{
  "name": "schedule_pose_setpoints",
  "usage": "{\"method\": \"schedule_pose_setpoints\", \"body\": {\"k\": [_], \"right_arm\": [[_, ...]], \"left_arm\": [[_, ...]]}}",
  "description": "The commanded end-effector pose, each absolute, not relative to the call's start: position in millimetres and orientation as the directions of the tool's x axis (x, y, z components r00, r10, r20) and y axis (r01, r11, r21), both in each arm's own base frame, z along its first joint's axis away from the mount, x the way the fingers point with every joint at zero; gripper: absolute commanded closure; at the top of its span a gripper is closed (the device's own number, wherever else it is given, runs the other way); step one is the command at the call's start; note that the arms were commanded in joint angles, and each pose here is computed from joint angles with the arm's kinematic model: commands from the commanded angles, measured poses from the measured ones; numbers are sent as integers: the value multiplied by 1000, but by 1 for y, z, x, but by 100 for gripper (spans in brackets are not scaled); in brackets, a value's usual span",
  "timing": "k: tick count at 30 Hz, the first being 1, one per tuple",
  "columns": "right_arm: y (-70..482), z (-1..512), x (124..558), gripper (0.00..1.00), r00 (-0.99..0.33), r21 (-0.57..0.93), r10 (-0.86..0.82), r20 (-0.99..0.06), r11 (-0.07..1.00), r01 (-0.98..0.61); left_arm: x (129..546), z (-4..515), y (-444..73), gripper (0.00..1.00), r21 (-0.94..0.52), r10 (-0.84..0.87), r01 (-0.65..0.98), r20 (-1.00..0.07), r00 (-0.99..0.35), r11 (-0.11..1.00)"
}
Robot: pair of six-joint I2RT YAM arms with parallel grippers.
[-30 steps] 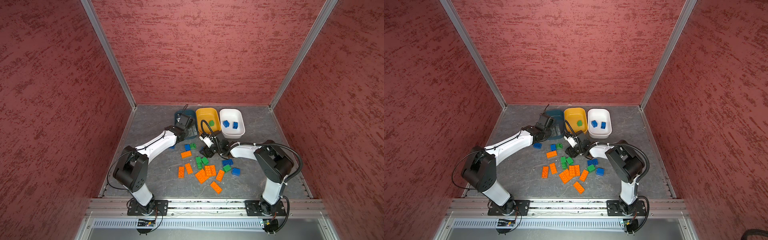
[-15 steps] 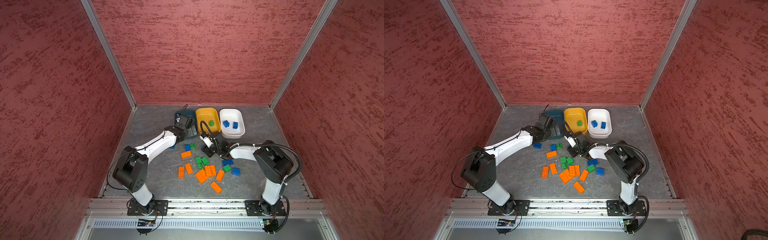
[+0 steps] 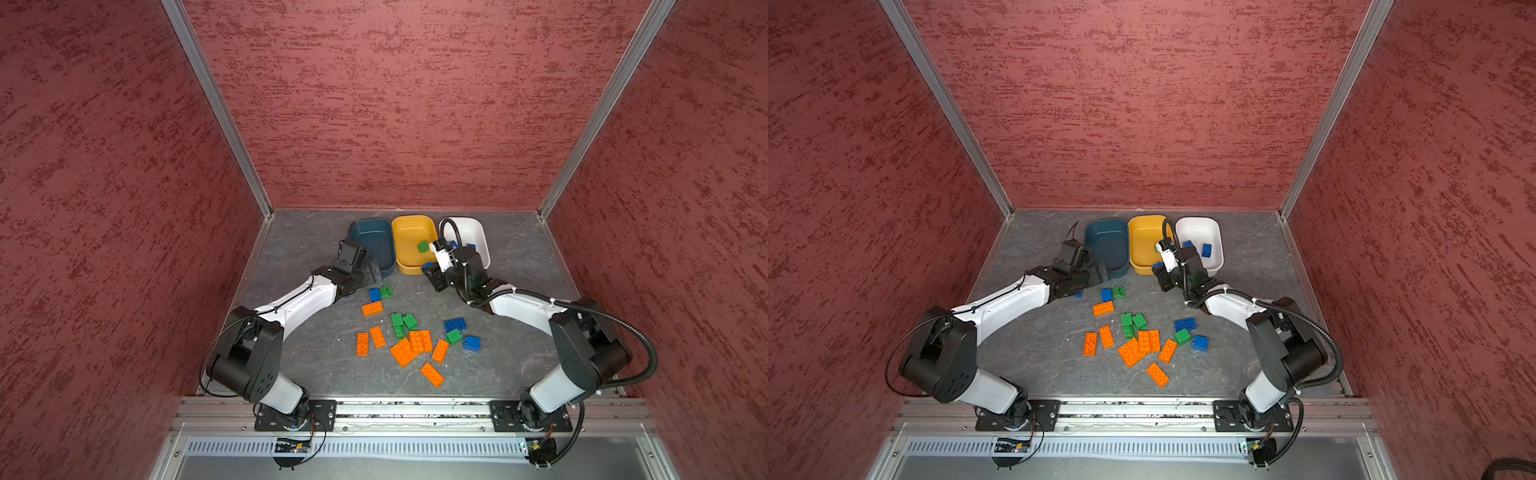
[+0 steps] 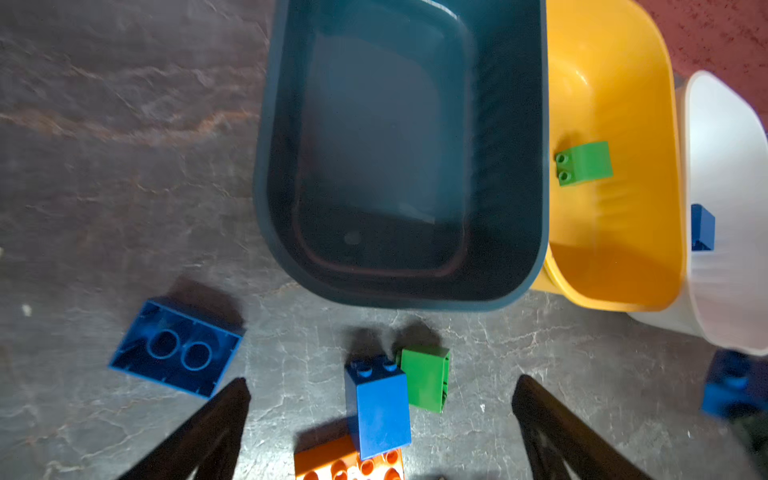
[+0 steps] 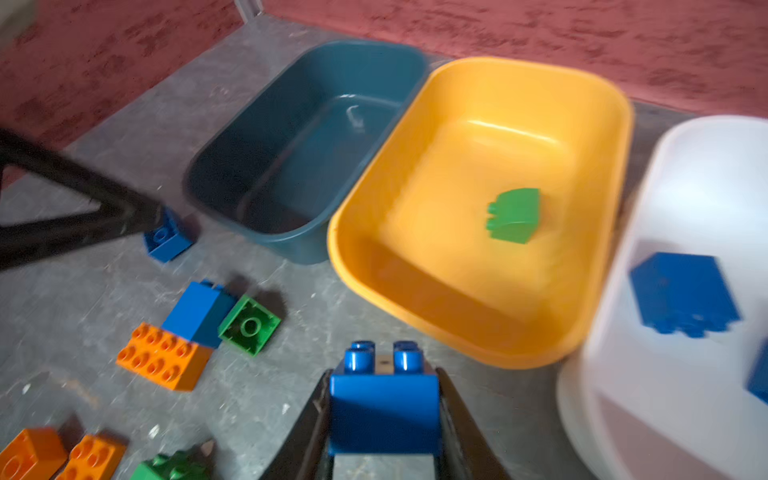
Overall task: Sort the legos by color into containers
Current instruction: 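Drop the blue brick into the white bin while left gripper lowers to the bricks, then grasp an orange brick with left gripper and lift it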
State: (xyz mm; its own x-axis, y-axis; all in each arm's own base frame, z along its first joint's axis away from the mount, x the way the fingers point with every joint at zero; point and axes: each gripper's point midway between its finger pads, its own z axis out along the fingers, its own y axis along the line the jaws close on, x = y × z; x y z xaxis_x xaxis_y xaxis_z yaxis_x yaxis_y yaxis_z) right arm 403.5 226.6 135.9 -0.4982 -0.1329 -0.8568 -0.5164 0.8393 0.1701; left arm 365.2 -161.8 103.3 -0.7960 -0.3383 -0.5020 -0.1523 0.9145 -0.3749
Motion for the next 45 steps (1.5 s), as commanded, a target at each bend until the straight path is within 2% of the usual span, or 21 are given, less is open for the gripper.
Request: {"method": "schedule_pose_setpoints", "body": {"k": [1, 6, 10, 12, 17, 20, 24, 27, 31, 35, 39, 42, 45], "right_arm": [[182, 148, 431, 72, -489, 189, -2, -872, 921, -341], [132, 132, 460, 70, -561, 161, 59, -826, 978, -133], [118, 120, 469, 66, -603, 142, 82, -793, 988, -54], [119, 118, 472, 59, -619, 146, 84, -781, 988, -50], [128, 125, 470, 29, -617, 166, 71, -783, 981, -98], [124, 128, 468, 20, -609, 152, 65, -790, 984, -93], [120, 132, 465, 14, -604, 136, 59, -795, 987, -82], [118, 136, 463, 4, -594, 128, 57, -802, 989, -78], [117, 138, 462, 3, -583, 121, 52, -811, 989, -81], [117, 139, 463, 3, -580, 123, 53, -813, 989, -82], [118, 138, 463, 1, -579, 134, 64, -813, 988, -78], [118, 137, 463, 1, -581, 137, 66, -811, 988, -78], [117, 137, 462, 1, -583, 134, 67, -810, 988, -72]], "left_arm": [[364, 112, -178, 1, -471, -342, -84, -495, -799, 878], [352, 91, -178, 1, -476, -340, -103, -445, -828, 873], [347, 79, -180, 1, -487, -343, -110, -421, -839, 867], [346, 76, -183, 1, -501, -339, -99, -415, -844, 860], [342, 68, -198, 1, -527, -290, -43, -395, -872, 849], [337, 65, -204, 1, -538, -265, -16, -388, -883, 843], [324, 57, -210, 1, -555, -227, 10, -358, -906, 832], [310, 54, -216, 1, -552, -183, 43, -347, -920, 833], [290, 51, -222, 1, -506, -93, 114, -365, -927, 855], [278, 46, -217, 2, -363, 13, 175, -407, -913, 915], [277, 31, -203, 13, -207, 52, 142, -390, -919, 968], [278, 23, -201, 26, -180, 41, 118, -380, -924, 976], [281, 20, -203, 34, -188, 18, 97, -381, -924, 977]]}}
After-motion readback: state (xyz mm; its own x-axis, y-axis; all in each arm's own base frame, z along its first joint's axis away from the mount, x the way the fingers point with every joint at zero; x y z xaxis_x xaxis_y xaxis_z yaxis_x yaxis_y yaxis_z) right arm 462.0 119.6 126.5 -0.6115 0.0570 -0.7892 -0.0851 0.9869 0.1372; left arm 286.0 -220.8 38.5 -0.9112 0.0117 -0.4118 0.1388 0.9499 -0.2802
